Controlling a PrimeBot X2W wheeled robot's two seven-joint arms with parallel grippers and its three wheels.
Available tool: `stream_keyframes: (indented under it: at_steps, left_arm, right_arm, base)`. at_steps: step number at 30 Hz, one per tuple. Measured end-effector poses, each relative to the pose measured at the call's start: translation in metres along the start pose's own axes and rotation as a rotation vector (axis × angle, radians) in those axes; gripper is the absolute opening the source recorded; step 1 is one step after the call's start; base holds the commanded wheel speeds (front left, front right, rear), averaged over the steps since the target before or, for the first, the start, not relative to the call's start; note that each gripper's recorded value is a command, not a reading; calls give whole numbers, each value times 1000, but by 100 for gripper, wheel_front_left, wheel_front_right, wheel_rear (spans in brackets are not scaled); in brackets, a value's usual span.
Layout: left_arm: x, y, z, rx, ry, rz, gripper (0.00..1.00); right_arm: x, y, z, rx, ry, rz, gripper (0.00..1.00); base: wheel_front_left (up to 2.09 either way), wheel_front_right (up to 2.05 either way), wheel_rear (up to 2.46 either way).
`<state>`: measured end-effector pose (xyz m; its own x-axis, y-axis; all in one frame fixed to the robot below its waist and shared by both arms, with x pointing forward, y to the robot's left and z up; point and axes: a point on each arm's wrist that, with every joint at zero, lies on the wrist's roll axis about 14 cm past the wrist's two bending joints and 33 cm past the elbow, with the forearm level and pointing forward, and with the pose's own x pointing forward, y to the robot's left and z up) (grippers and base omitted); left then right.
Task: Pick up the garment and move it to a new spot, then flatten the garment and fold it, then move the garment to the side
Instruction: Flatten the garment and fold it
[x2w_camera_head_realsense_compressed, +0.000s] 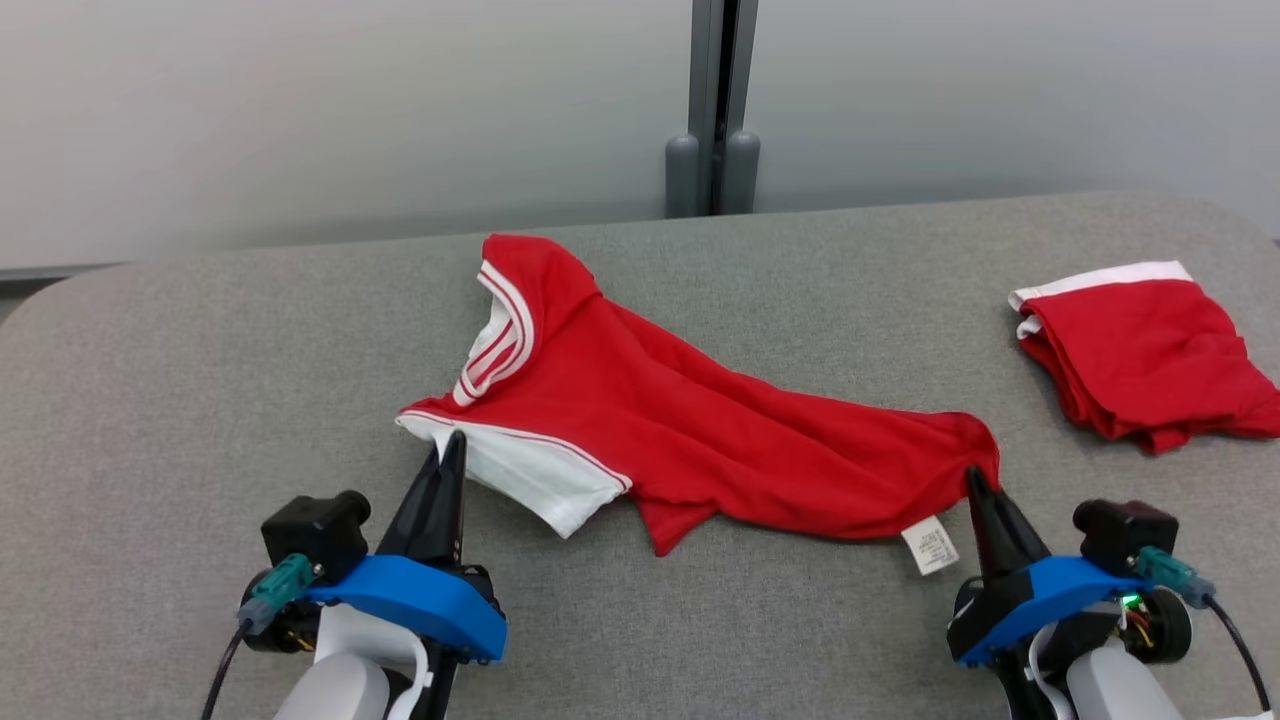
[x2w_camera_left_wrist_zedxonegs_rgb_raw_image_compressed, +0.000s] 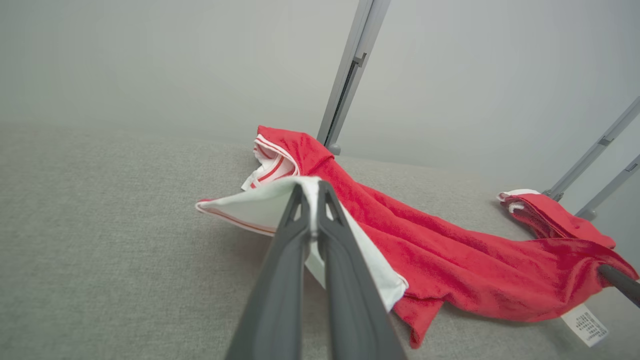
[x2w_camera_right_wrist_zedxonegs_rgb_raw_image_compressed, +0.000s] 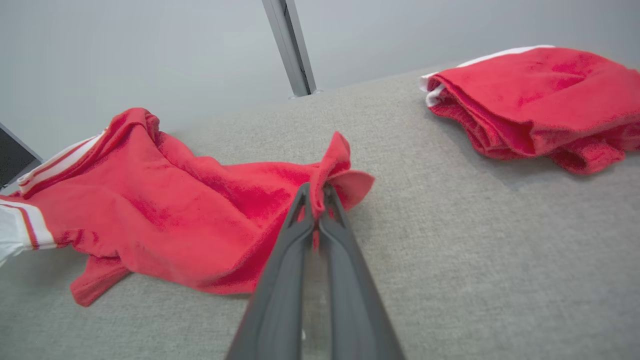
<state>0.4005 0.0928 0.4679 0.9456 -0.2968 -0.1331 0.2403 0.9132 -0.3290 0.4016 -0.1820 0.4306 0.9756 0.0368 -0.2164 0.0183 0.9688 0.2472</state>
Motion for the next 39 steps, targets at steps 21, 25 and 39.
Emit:
stream_keyframes:
  at_steps: [21,25,39]
  left_arm:
    - [-100,-111,291,248,-746,-366,0]
    - [-102,-123,315,332,-774,-395,0]
    - [15,-111,308,393,-579,-420,0]
  right_arm:
    - [-94,69,272,-64,-794,214,0]
    - [-116,73,297,-115,-865,208,0]
    - [-36,62,288,-140,-695,163,0]
  base:
    - [0,0,0]
    - [0,0,0]
    - [0,0,0]
